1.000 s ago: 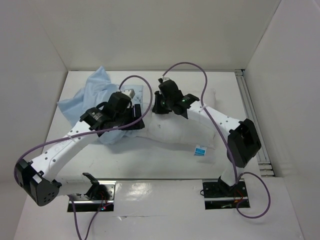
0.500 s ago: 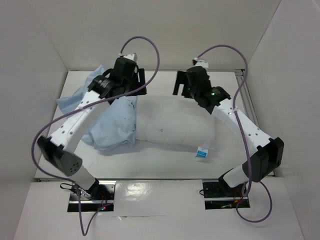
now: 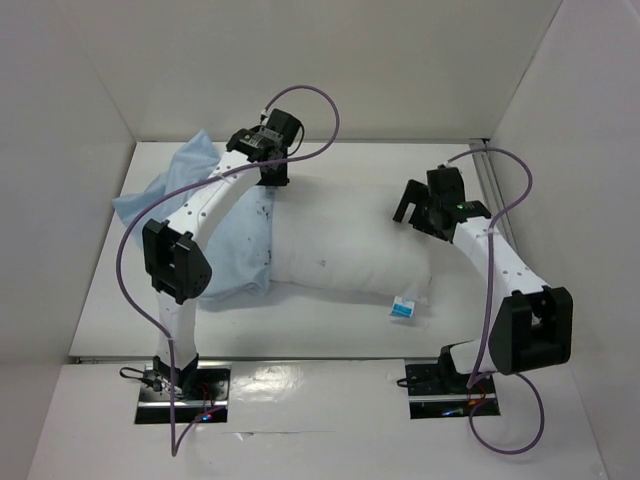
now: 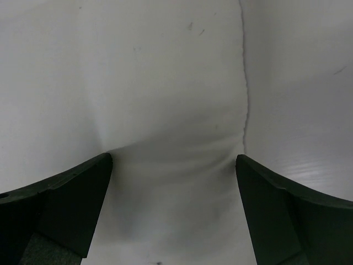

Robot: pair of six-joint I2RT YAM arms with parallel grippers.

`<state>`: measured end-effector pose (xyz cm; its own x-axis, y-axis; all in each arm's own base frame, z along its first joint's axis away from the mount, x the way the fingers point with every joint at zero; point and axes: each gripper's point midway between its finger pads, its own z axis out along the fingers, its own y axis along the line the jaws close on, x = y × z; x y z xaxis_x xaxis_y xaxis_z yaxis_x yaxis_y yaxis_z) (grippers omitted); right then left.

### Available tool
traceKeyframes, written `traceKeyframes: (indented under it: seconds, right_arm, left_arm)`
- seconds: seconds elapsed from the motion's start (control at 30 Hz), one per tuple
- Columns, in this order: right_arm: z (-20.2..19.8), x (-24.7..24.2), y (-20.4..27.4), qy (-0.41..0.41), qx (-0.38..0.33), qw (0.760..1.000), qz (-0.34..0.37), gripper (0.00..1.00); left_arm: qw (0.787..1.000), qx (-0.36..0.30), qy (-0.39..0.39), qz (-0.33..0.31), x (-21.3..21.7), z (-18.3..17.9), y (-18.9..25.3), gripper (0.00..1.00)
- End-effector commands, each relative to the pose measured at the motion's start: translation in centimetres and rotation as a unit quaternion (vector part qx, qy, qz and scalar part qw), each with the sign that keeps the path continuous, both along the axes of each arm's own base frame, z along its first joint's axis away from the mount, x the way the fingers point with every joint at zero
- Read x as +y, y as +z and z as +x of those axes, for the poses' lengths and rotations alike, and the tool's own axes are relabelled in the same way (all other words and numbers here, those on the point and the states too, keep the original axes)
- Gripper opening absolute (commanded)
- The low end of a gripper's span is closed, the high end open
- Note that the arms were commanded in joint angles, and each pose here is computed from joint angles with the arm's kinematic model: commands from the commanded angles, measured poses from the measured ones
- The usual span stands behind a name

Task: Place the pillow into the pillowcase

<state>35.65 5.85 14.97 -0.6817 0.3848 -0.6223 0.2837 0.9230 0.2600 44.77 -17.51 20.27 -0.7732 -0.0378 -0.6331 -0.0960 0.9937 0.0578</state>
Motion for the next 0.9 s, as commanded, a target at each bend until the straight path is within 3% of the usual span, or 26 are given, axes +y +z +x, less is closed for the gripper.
traceKeyframes:
  seconds: [0.0,0.03,0.07,0.13,0.17,0.2,0.23,0.27,0.4,0.6,0.67,0.77,0.87]
  right_arm:
    - [-0.7,2.2,-0.3,0.038,-0.01,0.997,0.063,1.0]
    - [-0.4,2.9,-0.4,0.046,-0.021,0.995,0.08,1.0]
    - [-0.9,3.4,-1.9,0.054,-0.006,0.994,0.094,1.0]
    - [-0.6,6.1,-1.2,0.098,-0.031,0.982,0.16,0.94]
    - [-0.5,6.8,-1.4,0.105,-0.031,0.978,0.176,0.82]
    - [-0.8,8.0,-1.0,0.128,-0.034,0.971,0.198,0.52]
    - [-0.8,8.9,-0.7,0.138,-0.04,0.969,0.203,0.31]
    - [-0.2,9.2,0.3,0.138,-0.054,0.97,0.195,0.02]
    - [0.4,10.4,4.5,0.152,-0.104,0.965,0.187,0.0]
    - [0.4,11.3,11.0,0.172,-0.166,0.953,0.186,0.0]
    - [0.0,12.2,13.3,0.183,-0.187,0.945,0.195,0.0]
    - [-0.9,13.2,14.7,0.176,-0.194,0.942,0.21,0.0]
    - [-1.9,14.1,12.3,0.152,-0.179,0.946,0.222,0.0]
  left_arm:
    - [0.999,-0.003,0.013,0.039,2.4,0.1,1.0,0.39]
    - [0.999,-0.001,0.015,0.036,2.6,0.2,1.0,0.22]
    - [0.999,-0.001,0.015,0.036,2.6,0.2,1.0,0.13]
    - [0.999,0.001,0.012,0.032,2.5,0.1,0.9,0.01]
    - [1.0,-0.007,0.009,0.022,2.2,0.1,1.8,0.0]
    - [1.0,-0.007,0.002,0.011,1.9,-0.1,2.1,0.0]
    - [1.0,-0.008,-0.022,-0.02,0.6,-0.2,2.7,0.0]
    - [0.997,-0.014,-0.051,-0.053,-0.7,-0.5,4.0,0.0]
    - [0.978,-0.043,-0.158,-0.127,-6.7,-2.4,7.4,0.0]
    - [0.932,-0.055,-0.266,-0.239,-12.8,-5.5,12.1,0.0]
    - [0.906,-0.054,-0.303,-0.291,-15.7,-7.1,14.5,0.0]
    - [0.865,-0.067,-0.364,-0.339,-19.7,-9.6,17.7,0.0]
    - [0.845,-0.069,-0.384,-0.367,-22.5,-10.4,18.2,0.0]
